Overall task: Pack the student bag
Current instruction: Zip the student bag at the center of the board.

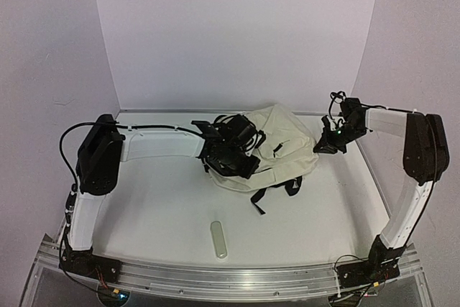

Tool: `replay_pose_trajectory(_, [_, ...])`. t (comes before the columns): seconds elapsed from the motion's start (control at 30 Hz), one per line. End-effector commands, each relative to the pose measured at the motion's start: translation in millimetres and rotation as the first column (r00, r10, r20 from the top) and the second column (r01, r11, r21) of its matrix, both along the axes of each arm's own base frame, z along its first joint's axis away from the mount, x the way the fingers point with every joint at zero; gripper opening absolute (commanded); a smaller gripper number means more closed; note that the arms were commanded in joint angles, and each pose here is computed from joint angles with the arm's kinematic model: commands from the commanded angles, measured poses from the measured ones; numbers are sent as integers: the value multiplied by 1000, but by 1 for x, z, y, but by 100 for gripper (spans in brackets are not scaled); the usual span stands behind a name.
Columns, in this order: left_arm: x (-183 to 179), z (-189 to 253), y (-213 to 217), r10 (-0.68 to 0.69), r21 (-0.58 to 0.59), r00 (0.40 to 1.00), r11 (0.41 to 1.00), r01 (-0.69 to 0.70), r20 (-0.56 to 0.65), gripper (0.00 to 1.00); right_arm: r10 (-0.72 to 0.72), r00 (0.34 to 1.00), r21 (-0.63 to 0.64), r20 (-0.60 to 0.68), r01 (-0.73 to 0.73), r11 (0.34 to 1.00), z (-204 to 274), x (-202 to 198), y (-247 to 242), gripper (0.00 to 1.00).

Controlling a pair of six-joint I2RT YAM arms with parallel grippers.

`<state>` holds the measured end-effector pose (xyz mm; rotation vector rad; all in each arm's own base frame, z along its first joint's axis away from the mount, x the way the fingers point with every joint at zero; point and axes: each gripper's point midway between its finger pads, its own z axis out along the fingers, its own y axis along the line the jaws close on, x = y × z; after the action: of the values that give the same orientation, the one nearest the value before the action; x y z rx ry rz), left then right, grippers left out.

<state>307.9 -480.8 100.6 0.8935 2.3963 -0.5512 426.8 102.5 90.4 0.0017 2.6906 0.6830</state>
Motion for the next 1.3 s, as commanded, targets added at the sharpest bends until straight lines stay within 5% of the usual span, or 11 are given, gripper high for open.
replay_pose_trajectory(0.0, [0, 28, 25, 78, -15, 996, 997, -78, 48, 0, -60, 995, -110, 77, 68, 992, 8, 30, -31, 0])
replay_pose_trajectory(0.33, [3, 35, 70, 170, -58, 985, 984, -169, 14, 0, -105, 977, -208, 183, 143, 968, 27, 74, -57, 0])
replay_pose_trajectory(0.57, [0, 47, 28, 65, -183, 996, 980, -75, -59, 0, -116, 958, -88, 263, 143, 986, 71, 103, -39, 0])
replay_pose_trajectory(0.63, [1, 56, 13, 35, -236, 997, 970, -51, -71, 0, -73, 961, -37, 266, 86, 996, 84, 88, -25, 14])
replay_pose_trajectory(0.7, [3, 69, 0, 12, -288, 997, 957, -32, -70, 0, -15, 953, -16, 303, 21, 1000, 104, 69, -15, 50])
replay_pose_trajectory(0.77, [4, 72, -11, -15, -316, 996, 949, -12, -83, 0, 68, 937, -21, 343, -65, 998, 119, 44, -6, 75])
replay_pose_trajectory(0.83, [3, 76, -19, -37, -339, 995, 941, 1, -97, 0, 177, 905, -47, 386, -173, 984, 126, 20, 7, 81])
replay_pose_trajectory(1.03, [9, 73, -11, -14, -377, 984, 925, -54, -176, 0, 453, 773, -137, 445, -442, 887, 124, -41, 71, 82])
replay_pose_trajectory(1.27, [18, 52, 27, 89, -383, 950, 900, -206, -301, 0, 645, 608, -232, 462, -620, 750, 91, -65, 149, 66])
